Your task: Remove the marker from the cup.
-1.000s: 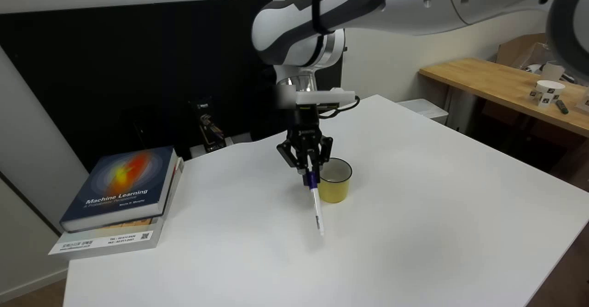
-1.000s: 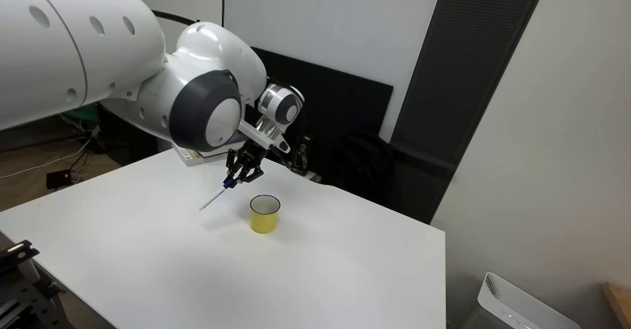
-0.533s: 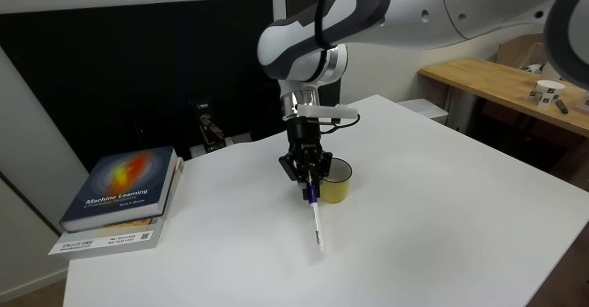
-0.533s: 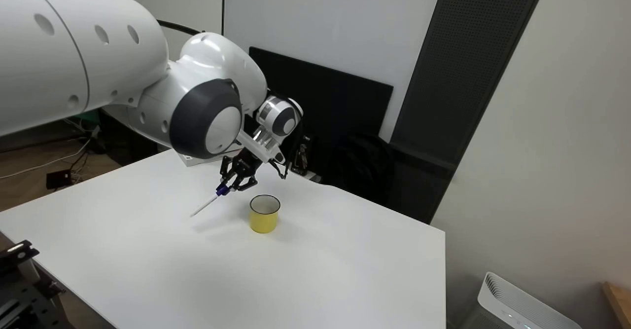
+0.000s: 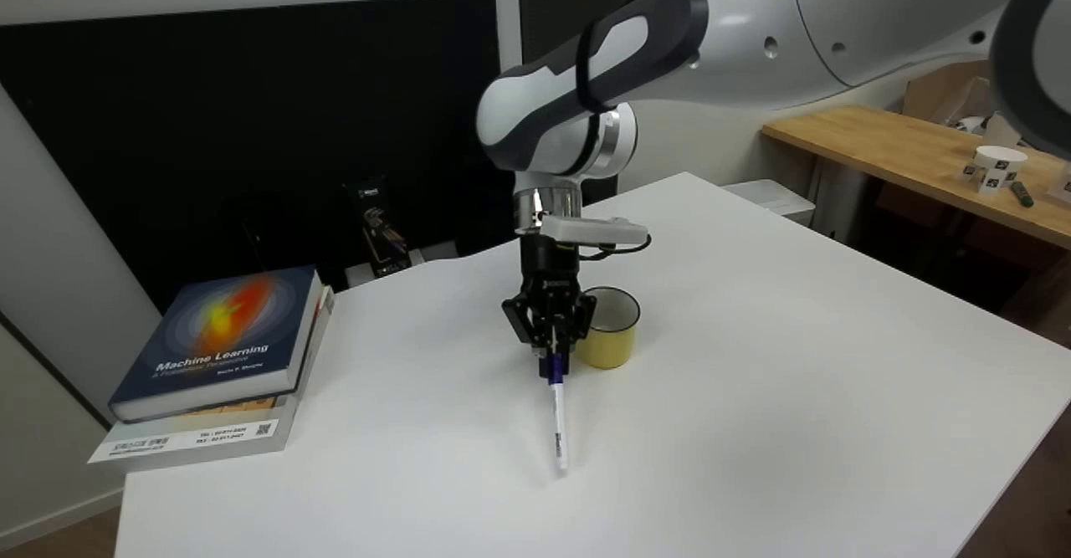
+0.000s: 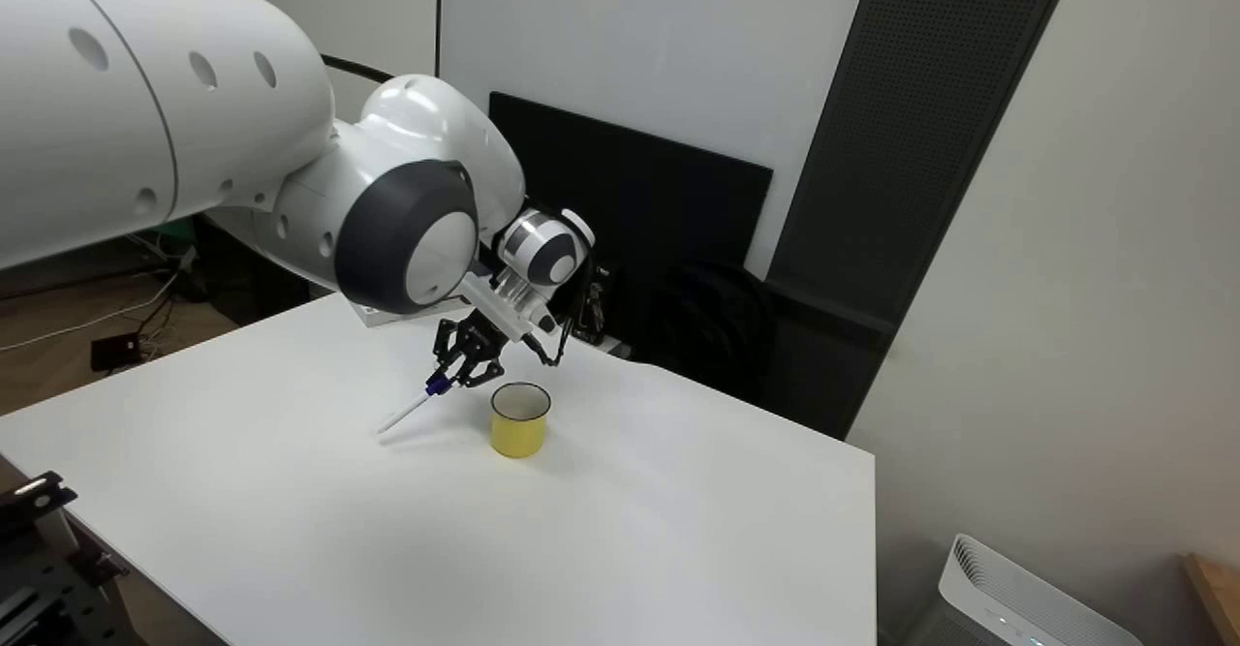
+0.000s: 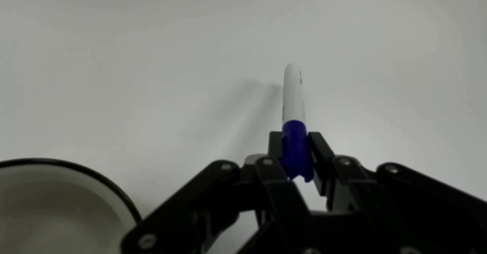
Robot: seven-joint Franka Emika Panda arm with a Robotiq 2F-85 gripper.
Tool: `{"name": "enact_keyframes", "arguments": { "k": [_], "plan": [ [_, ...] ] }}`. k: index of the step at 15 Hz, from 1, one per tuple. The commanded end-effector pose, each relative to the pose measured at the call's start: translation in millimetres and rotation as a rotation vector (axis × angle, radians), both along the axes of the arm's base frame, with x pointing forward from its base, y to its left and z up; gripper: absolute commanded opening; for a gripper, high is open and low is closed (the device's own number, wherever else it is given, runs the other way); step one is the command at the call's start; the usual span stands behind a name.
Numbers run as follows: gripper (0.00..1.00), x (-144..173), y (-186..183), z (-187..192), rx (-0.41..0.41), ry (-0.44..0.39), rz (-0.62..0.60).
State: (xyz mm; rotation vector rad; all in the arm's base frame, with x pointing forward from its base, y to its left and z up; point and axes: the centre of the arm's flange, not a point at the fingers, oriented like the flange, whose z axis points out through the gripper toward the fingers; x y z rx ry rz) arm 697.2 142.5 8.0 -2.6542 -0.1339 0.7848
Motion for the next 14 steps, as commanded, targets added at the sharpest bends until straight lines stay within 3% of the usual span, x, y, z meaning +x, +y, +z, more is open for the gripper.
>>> {"name": "enact_keyframes", "arguments": {
  "k": [1,3,4,11,14],
  "plan": [
    [0.05,67,15,-35,-0.010,-0.037,-0.011],
    [0.05,68,18,-39,-0.017,-0.049,-0.016],
    [0.42,68,19,-41,-0.021,-0.053,-0.017],
    [0.88,69,18,-44,-0.049,-0.047,-0.028],
    [1.00,73,16,-33,-0.060,-0.068,-0.034]
  ]
}}
